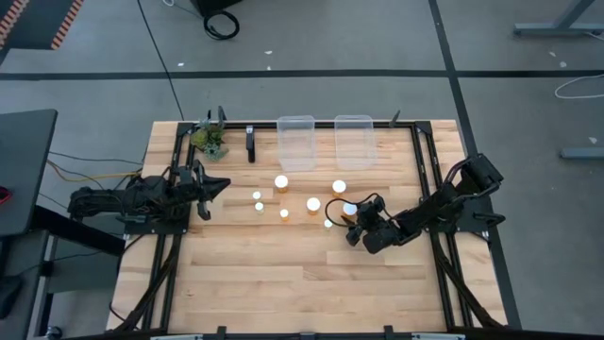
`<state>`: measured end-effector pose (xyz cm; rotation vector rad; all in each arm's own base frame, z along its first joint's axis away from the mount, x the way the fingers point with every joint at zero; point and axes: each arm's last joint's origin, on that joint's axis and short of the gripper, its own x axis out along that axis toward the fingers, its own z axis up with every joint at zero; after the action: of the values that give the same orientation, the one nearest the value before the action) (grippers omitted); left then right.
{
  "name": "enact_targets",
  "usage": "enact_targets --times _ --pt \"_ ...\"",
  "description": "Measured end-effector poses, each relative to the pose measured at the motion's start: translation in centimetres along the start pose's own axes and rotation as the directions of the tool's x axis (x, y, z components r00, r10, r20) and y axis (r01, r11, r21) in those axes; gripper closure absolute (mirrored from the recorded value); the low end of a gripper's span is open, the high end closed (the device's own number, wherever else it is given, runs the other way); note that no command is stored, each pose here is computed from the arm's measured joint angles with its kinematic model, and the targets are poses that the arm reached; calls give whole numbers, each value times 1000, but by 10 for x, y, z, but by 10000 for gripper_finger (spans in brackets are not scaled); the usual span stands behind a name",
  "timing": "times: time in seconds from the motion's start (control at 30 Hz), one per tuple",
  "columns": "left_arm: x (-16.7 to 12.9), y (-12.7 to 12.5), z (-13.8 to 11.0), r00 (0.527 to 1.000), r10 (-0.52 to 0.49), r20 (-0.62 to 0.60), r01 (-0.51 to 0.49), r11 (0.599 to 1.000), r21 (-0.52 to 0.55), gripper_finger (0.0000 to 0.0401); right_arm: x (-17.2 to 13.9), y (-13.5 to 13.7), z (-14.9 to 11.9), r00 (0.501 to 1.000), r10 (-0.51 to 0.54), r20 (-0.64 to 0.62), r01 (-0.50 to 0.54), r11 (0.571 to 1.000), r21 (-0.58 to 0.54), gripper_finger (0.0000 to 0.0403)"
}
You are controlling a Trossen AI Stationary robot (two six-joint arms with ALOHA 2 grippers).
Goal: Pick and place medicine bottles into bin by pill shape (circle, oval)
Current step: Put the bottom right big orange pill into the right transparent bin
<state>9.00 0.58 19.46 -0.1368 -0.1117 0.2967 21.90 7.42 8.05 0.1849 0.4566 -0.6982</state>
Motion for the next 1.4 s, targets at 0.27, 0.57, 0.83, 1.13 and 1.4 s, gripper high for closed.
enact_targets --times 0.27,0.57,0.83,1.13,1.4 --pt "0 0 0 1000 0 1 0 1000 0 376 0 0 0 1000 0 0 0 1000 0 154" --pt "0 0 0 1000 0 0 0 1000 0 366 0 0 0 1000 0 0 0 1000 0 180" --pt "0 0 0 1000 0 1 0 1000 0 372 0 0 0 1000 0 0 0 1000 0 194" --pt "0 0 0 1000 -1 1 1 1000 0 364 0 0 0 1000 0 0 0 1000 -3 196" --pt "0 0 0 1000 0 1 0 1000 0 366 -5 1 10 1000 22 19 -22 1000 -16 196"
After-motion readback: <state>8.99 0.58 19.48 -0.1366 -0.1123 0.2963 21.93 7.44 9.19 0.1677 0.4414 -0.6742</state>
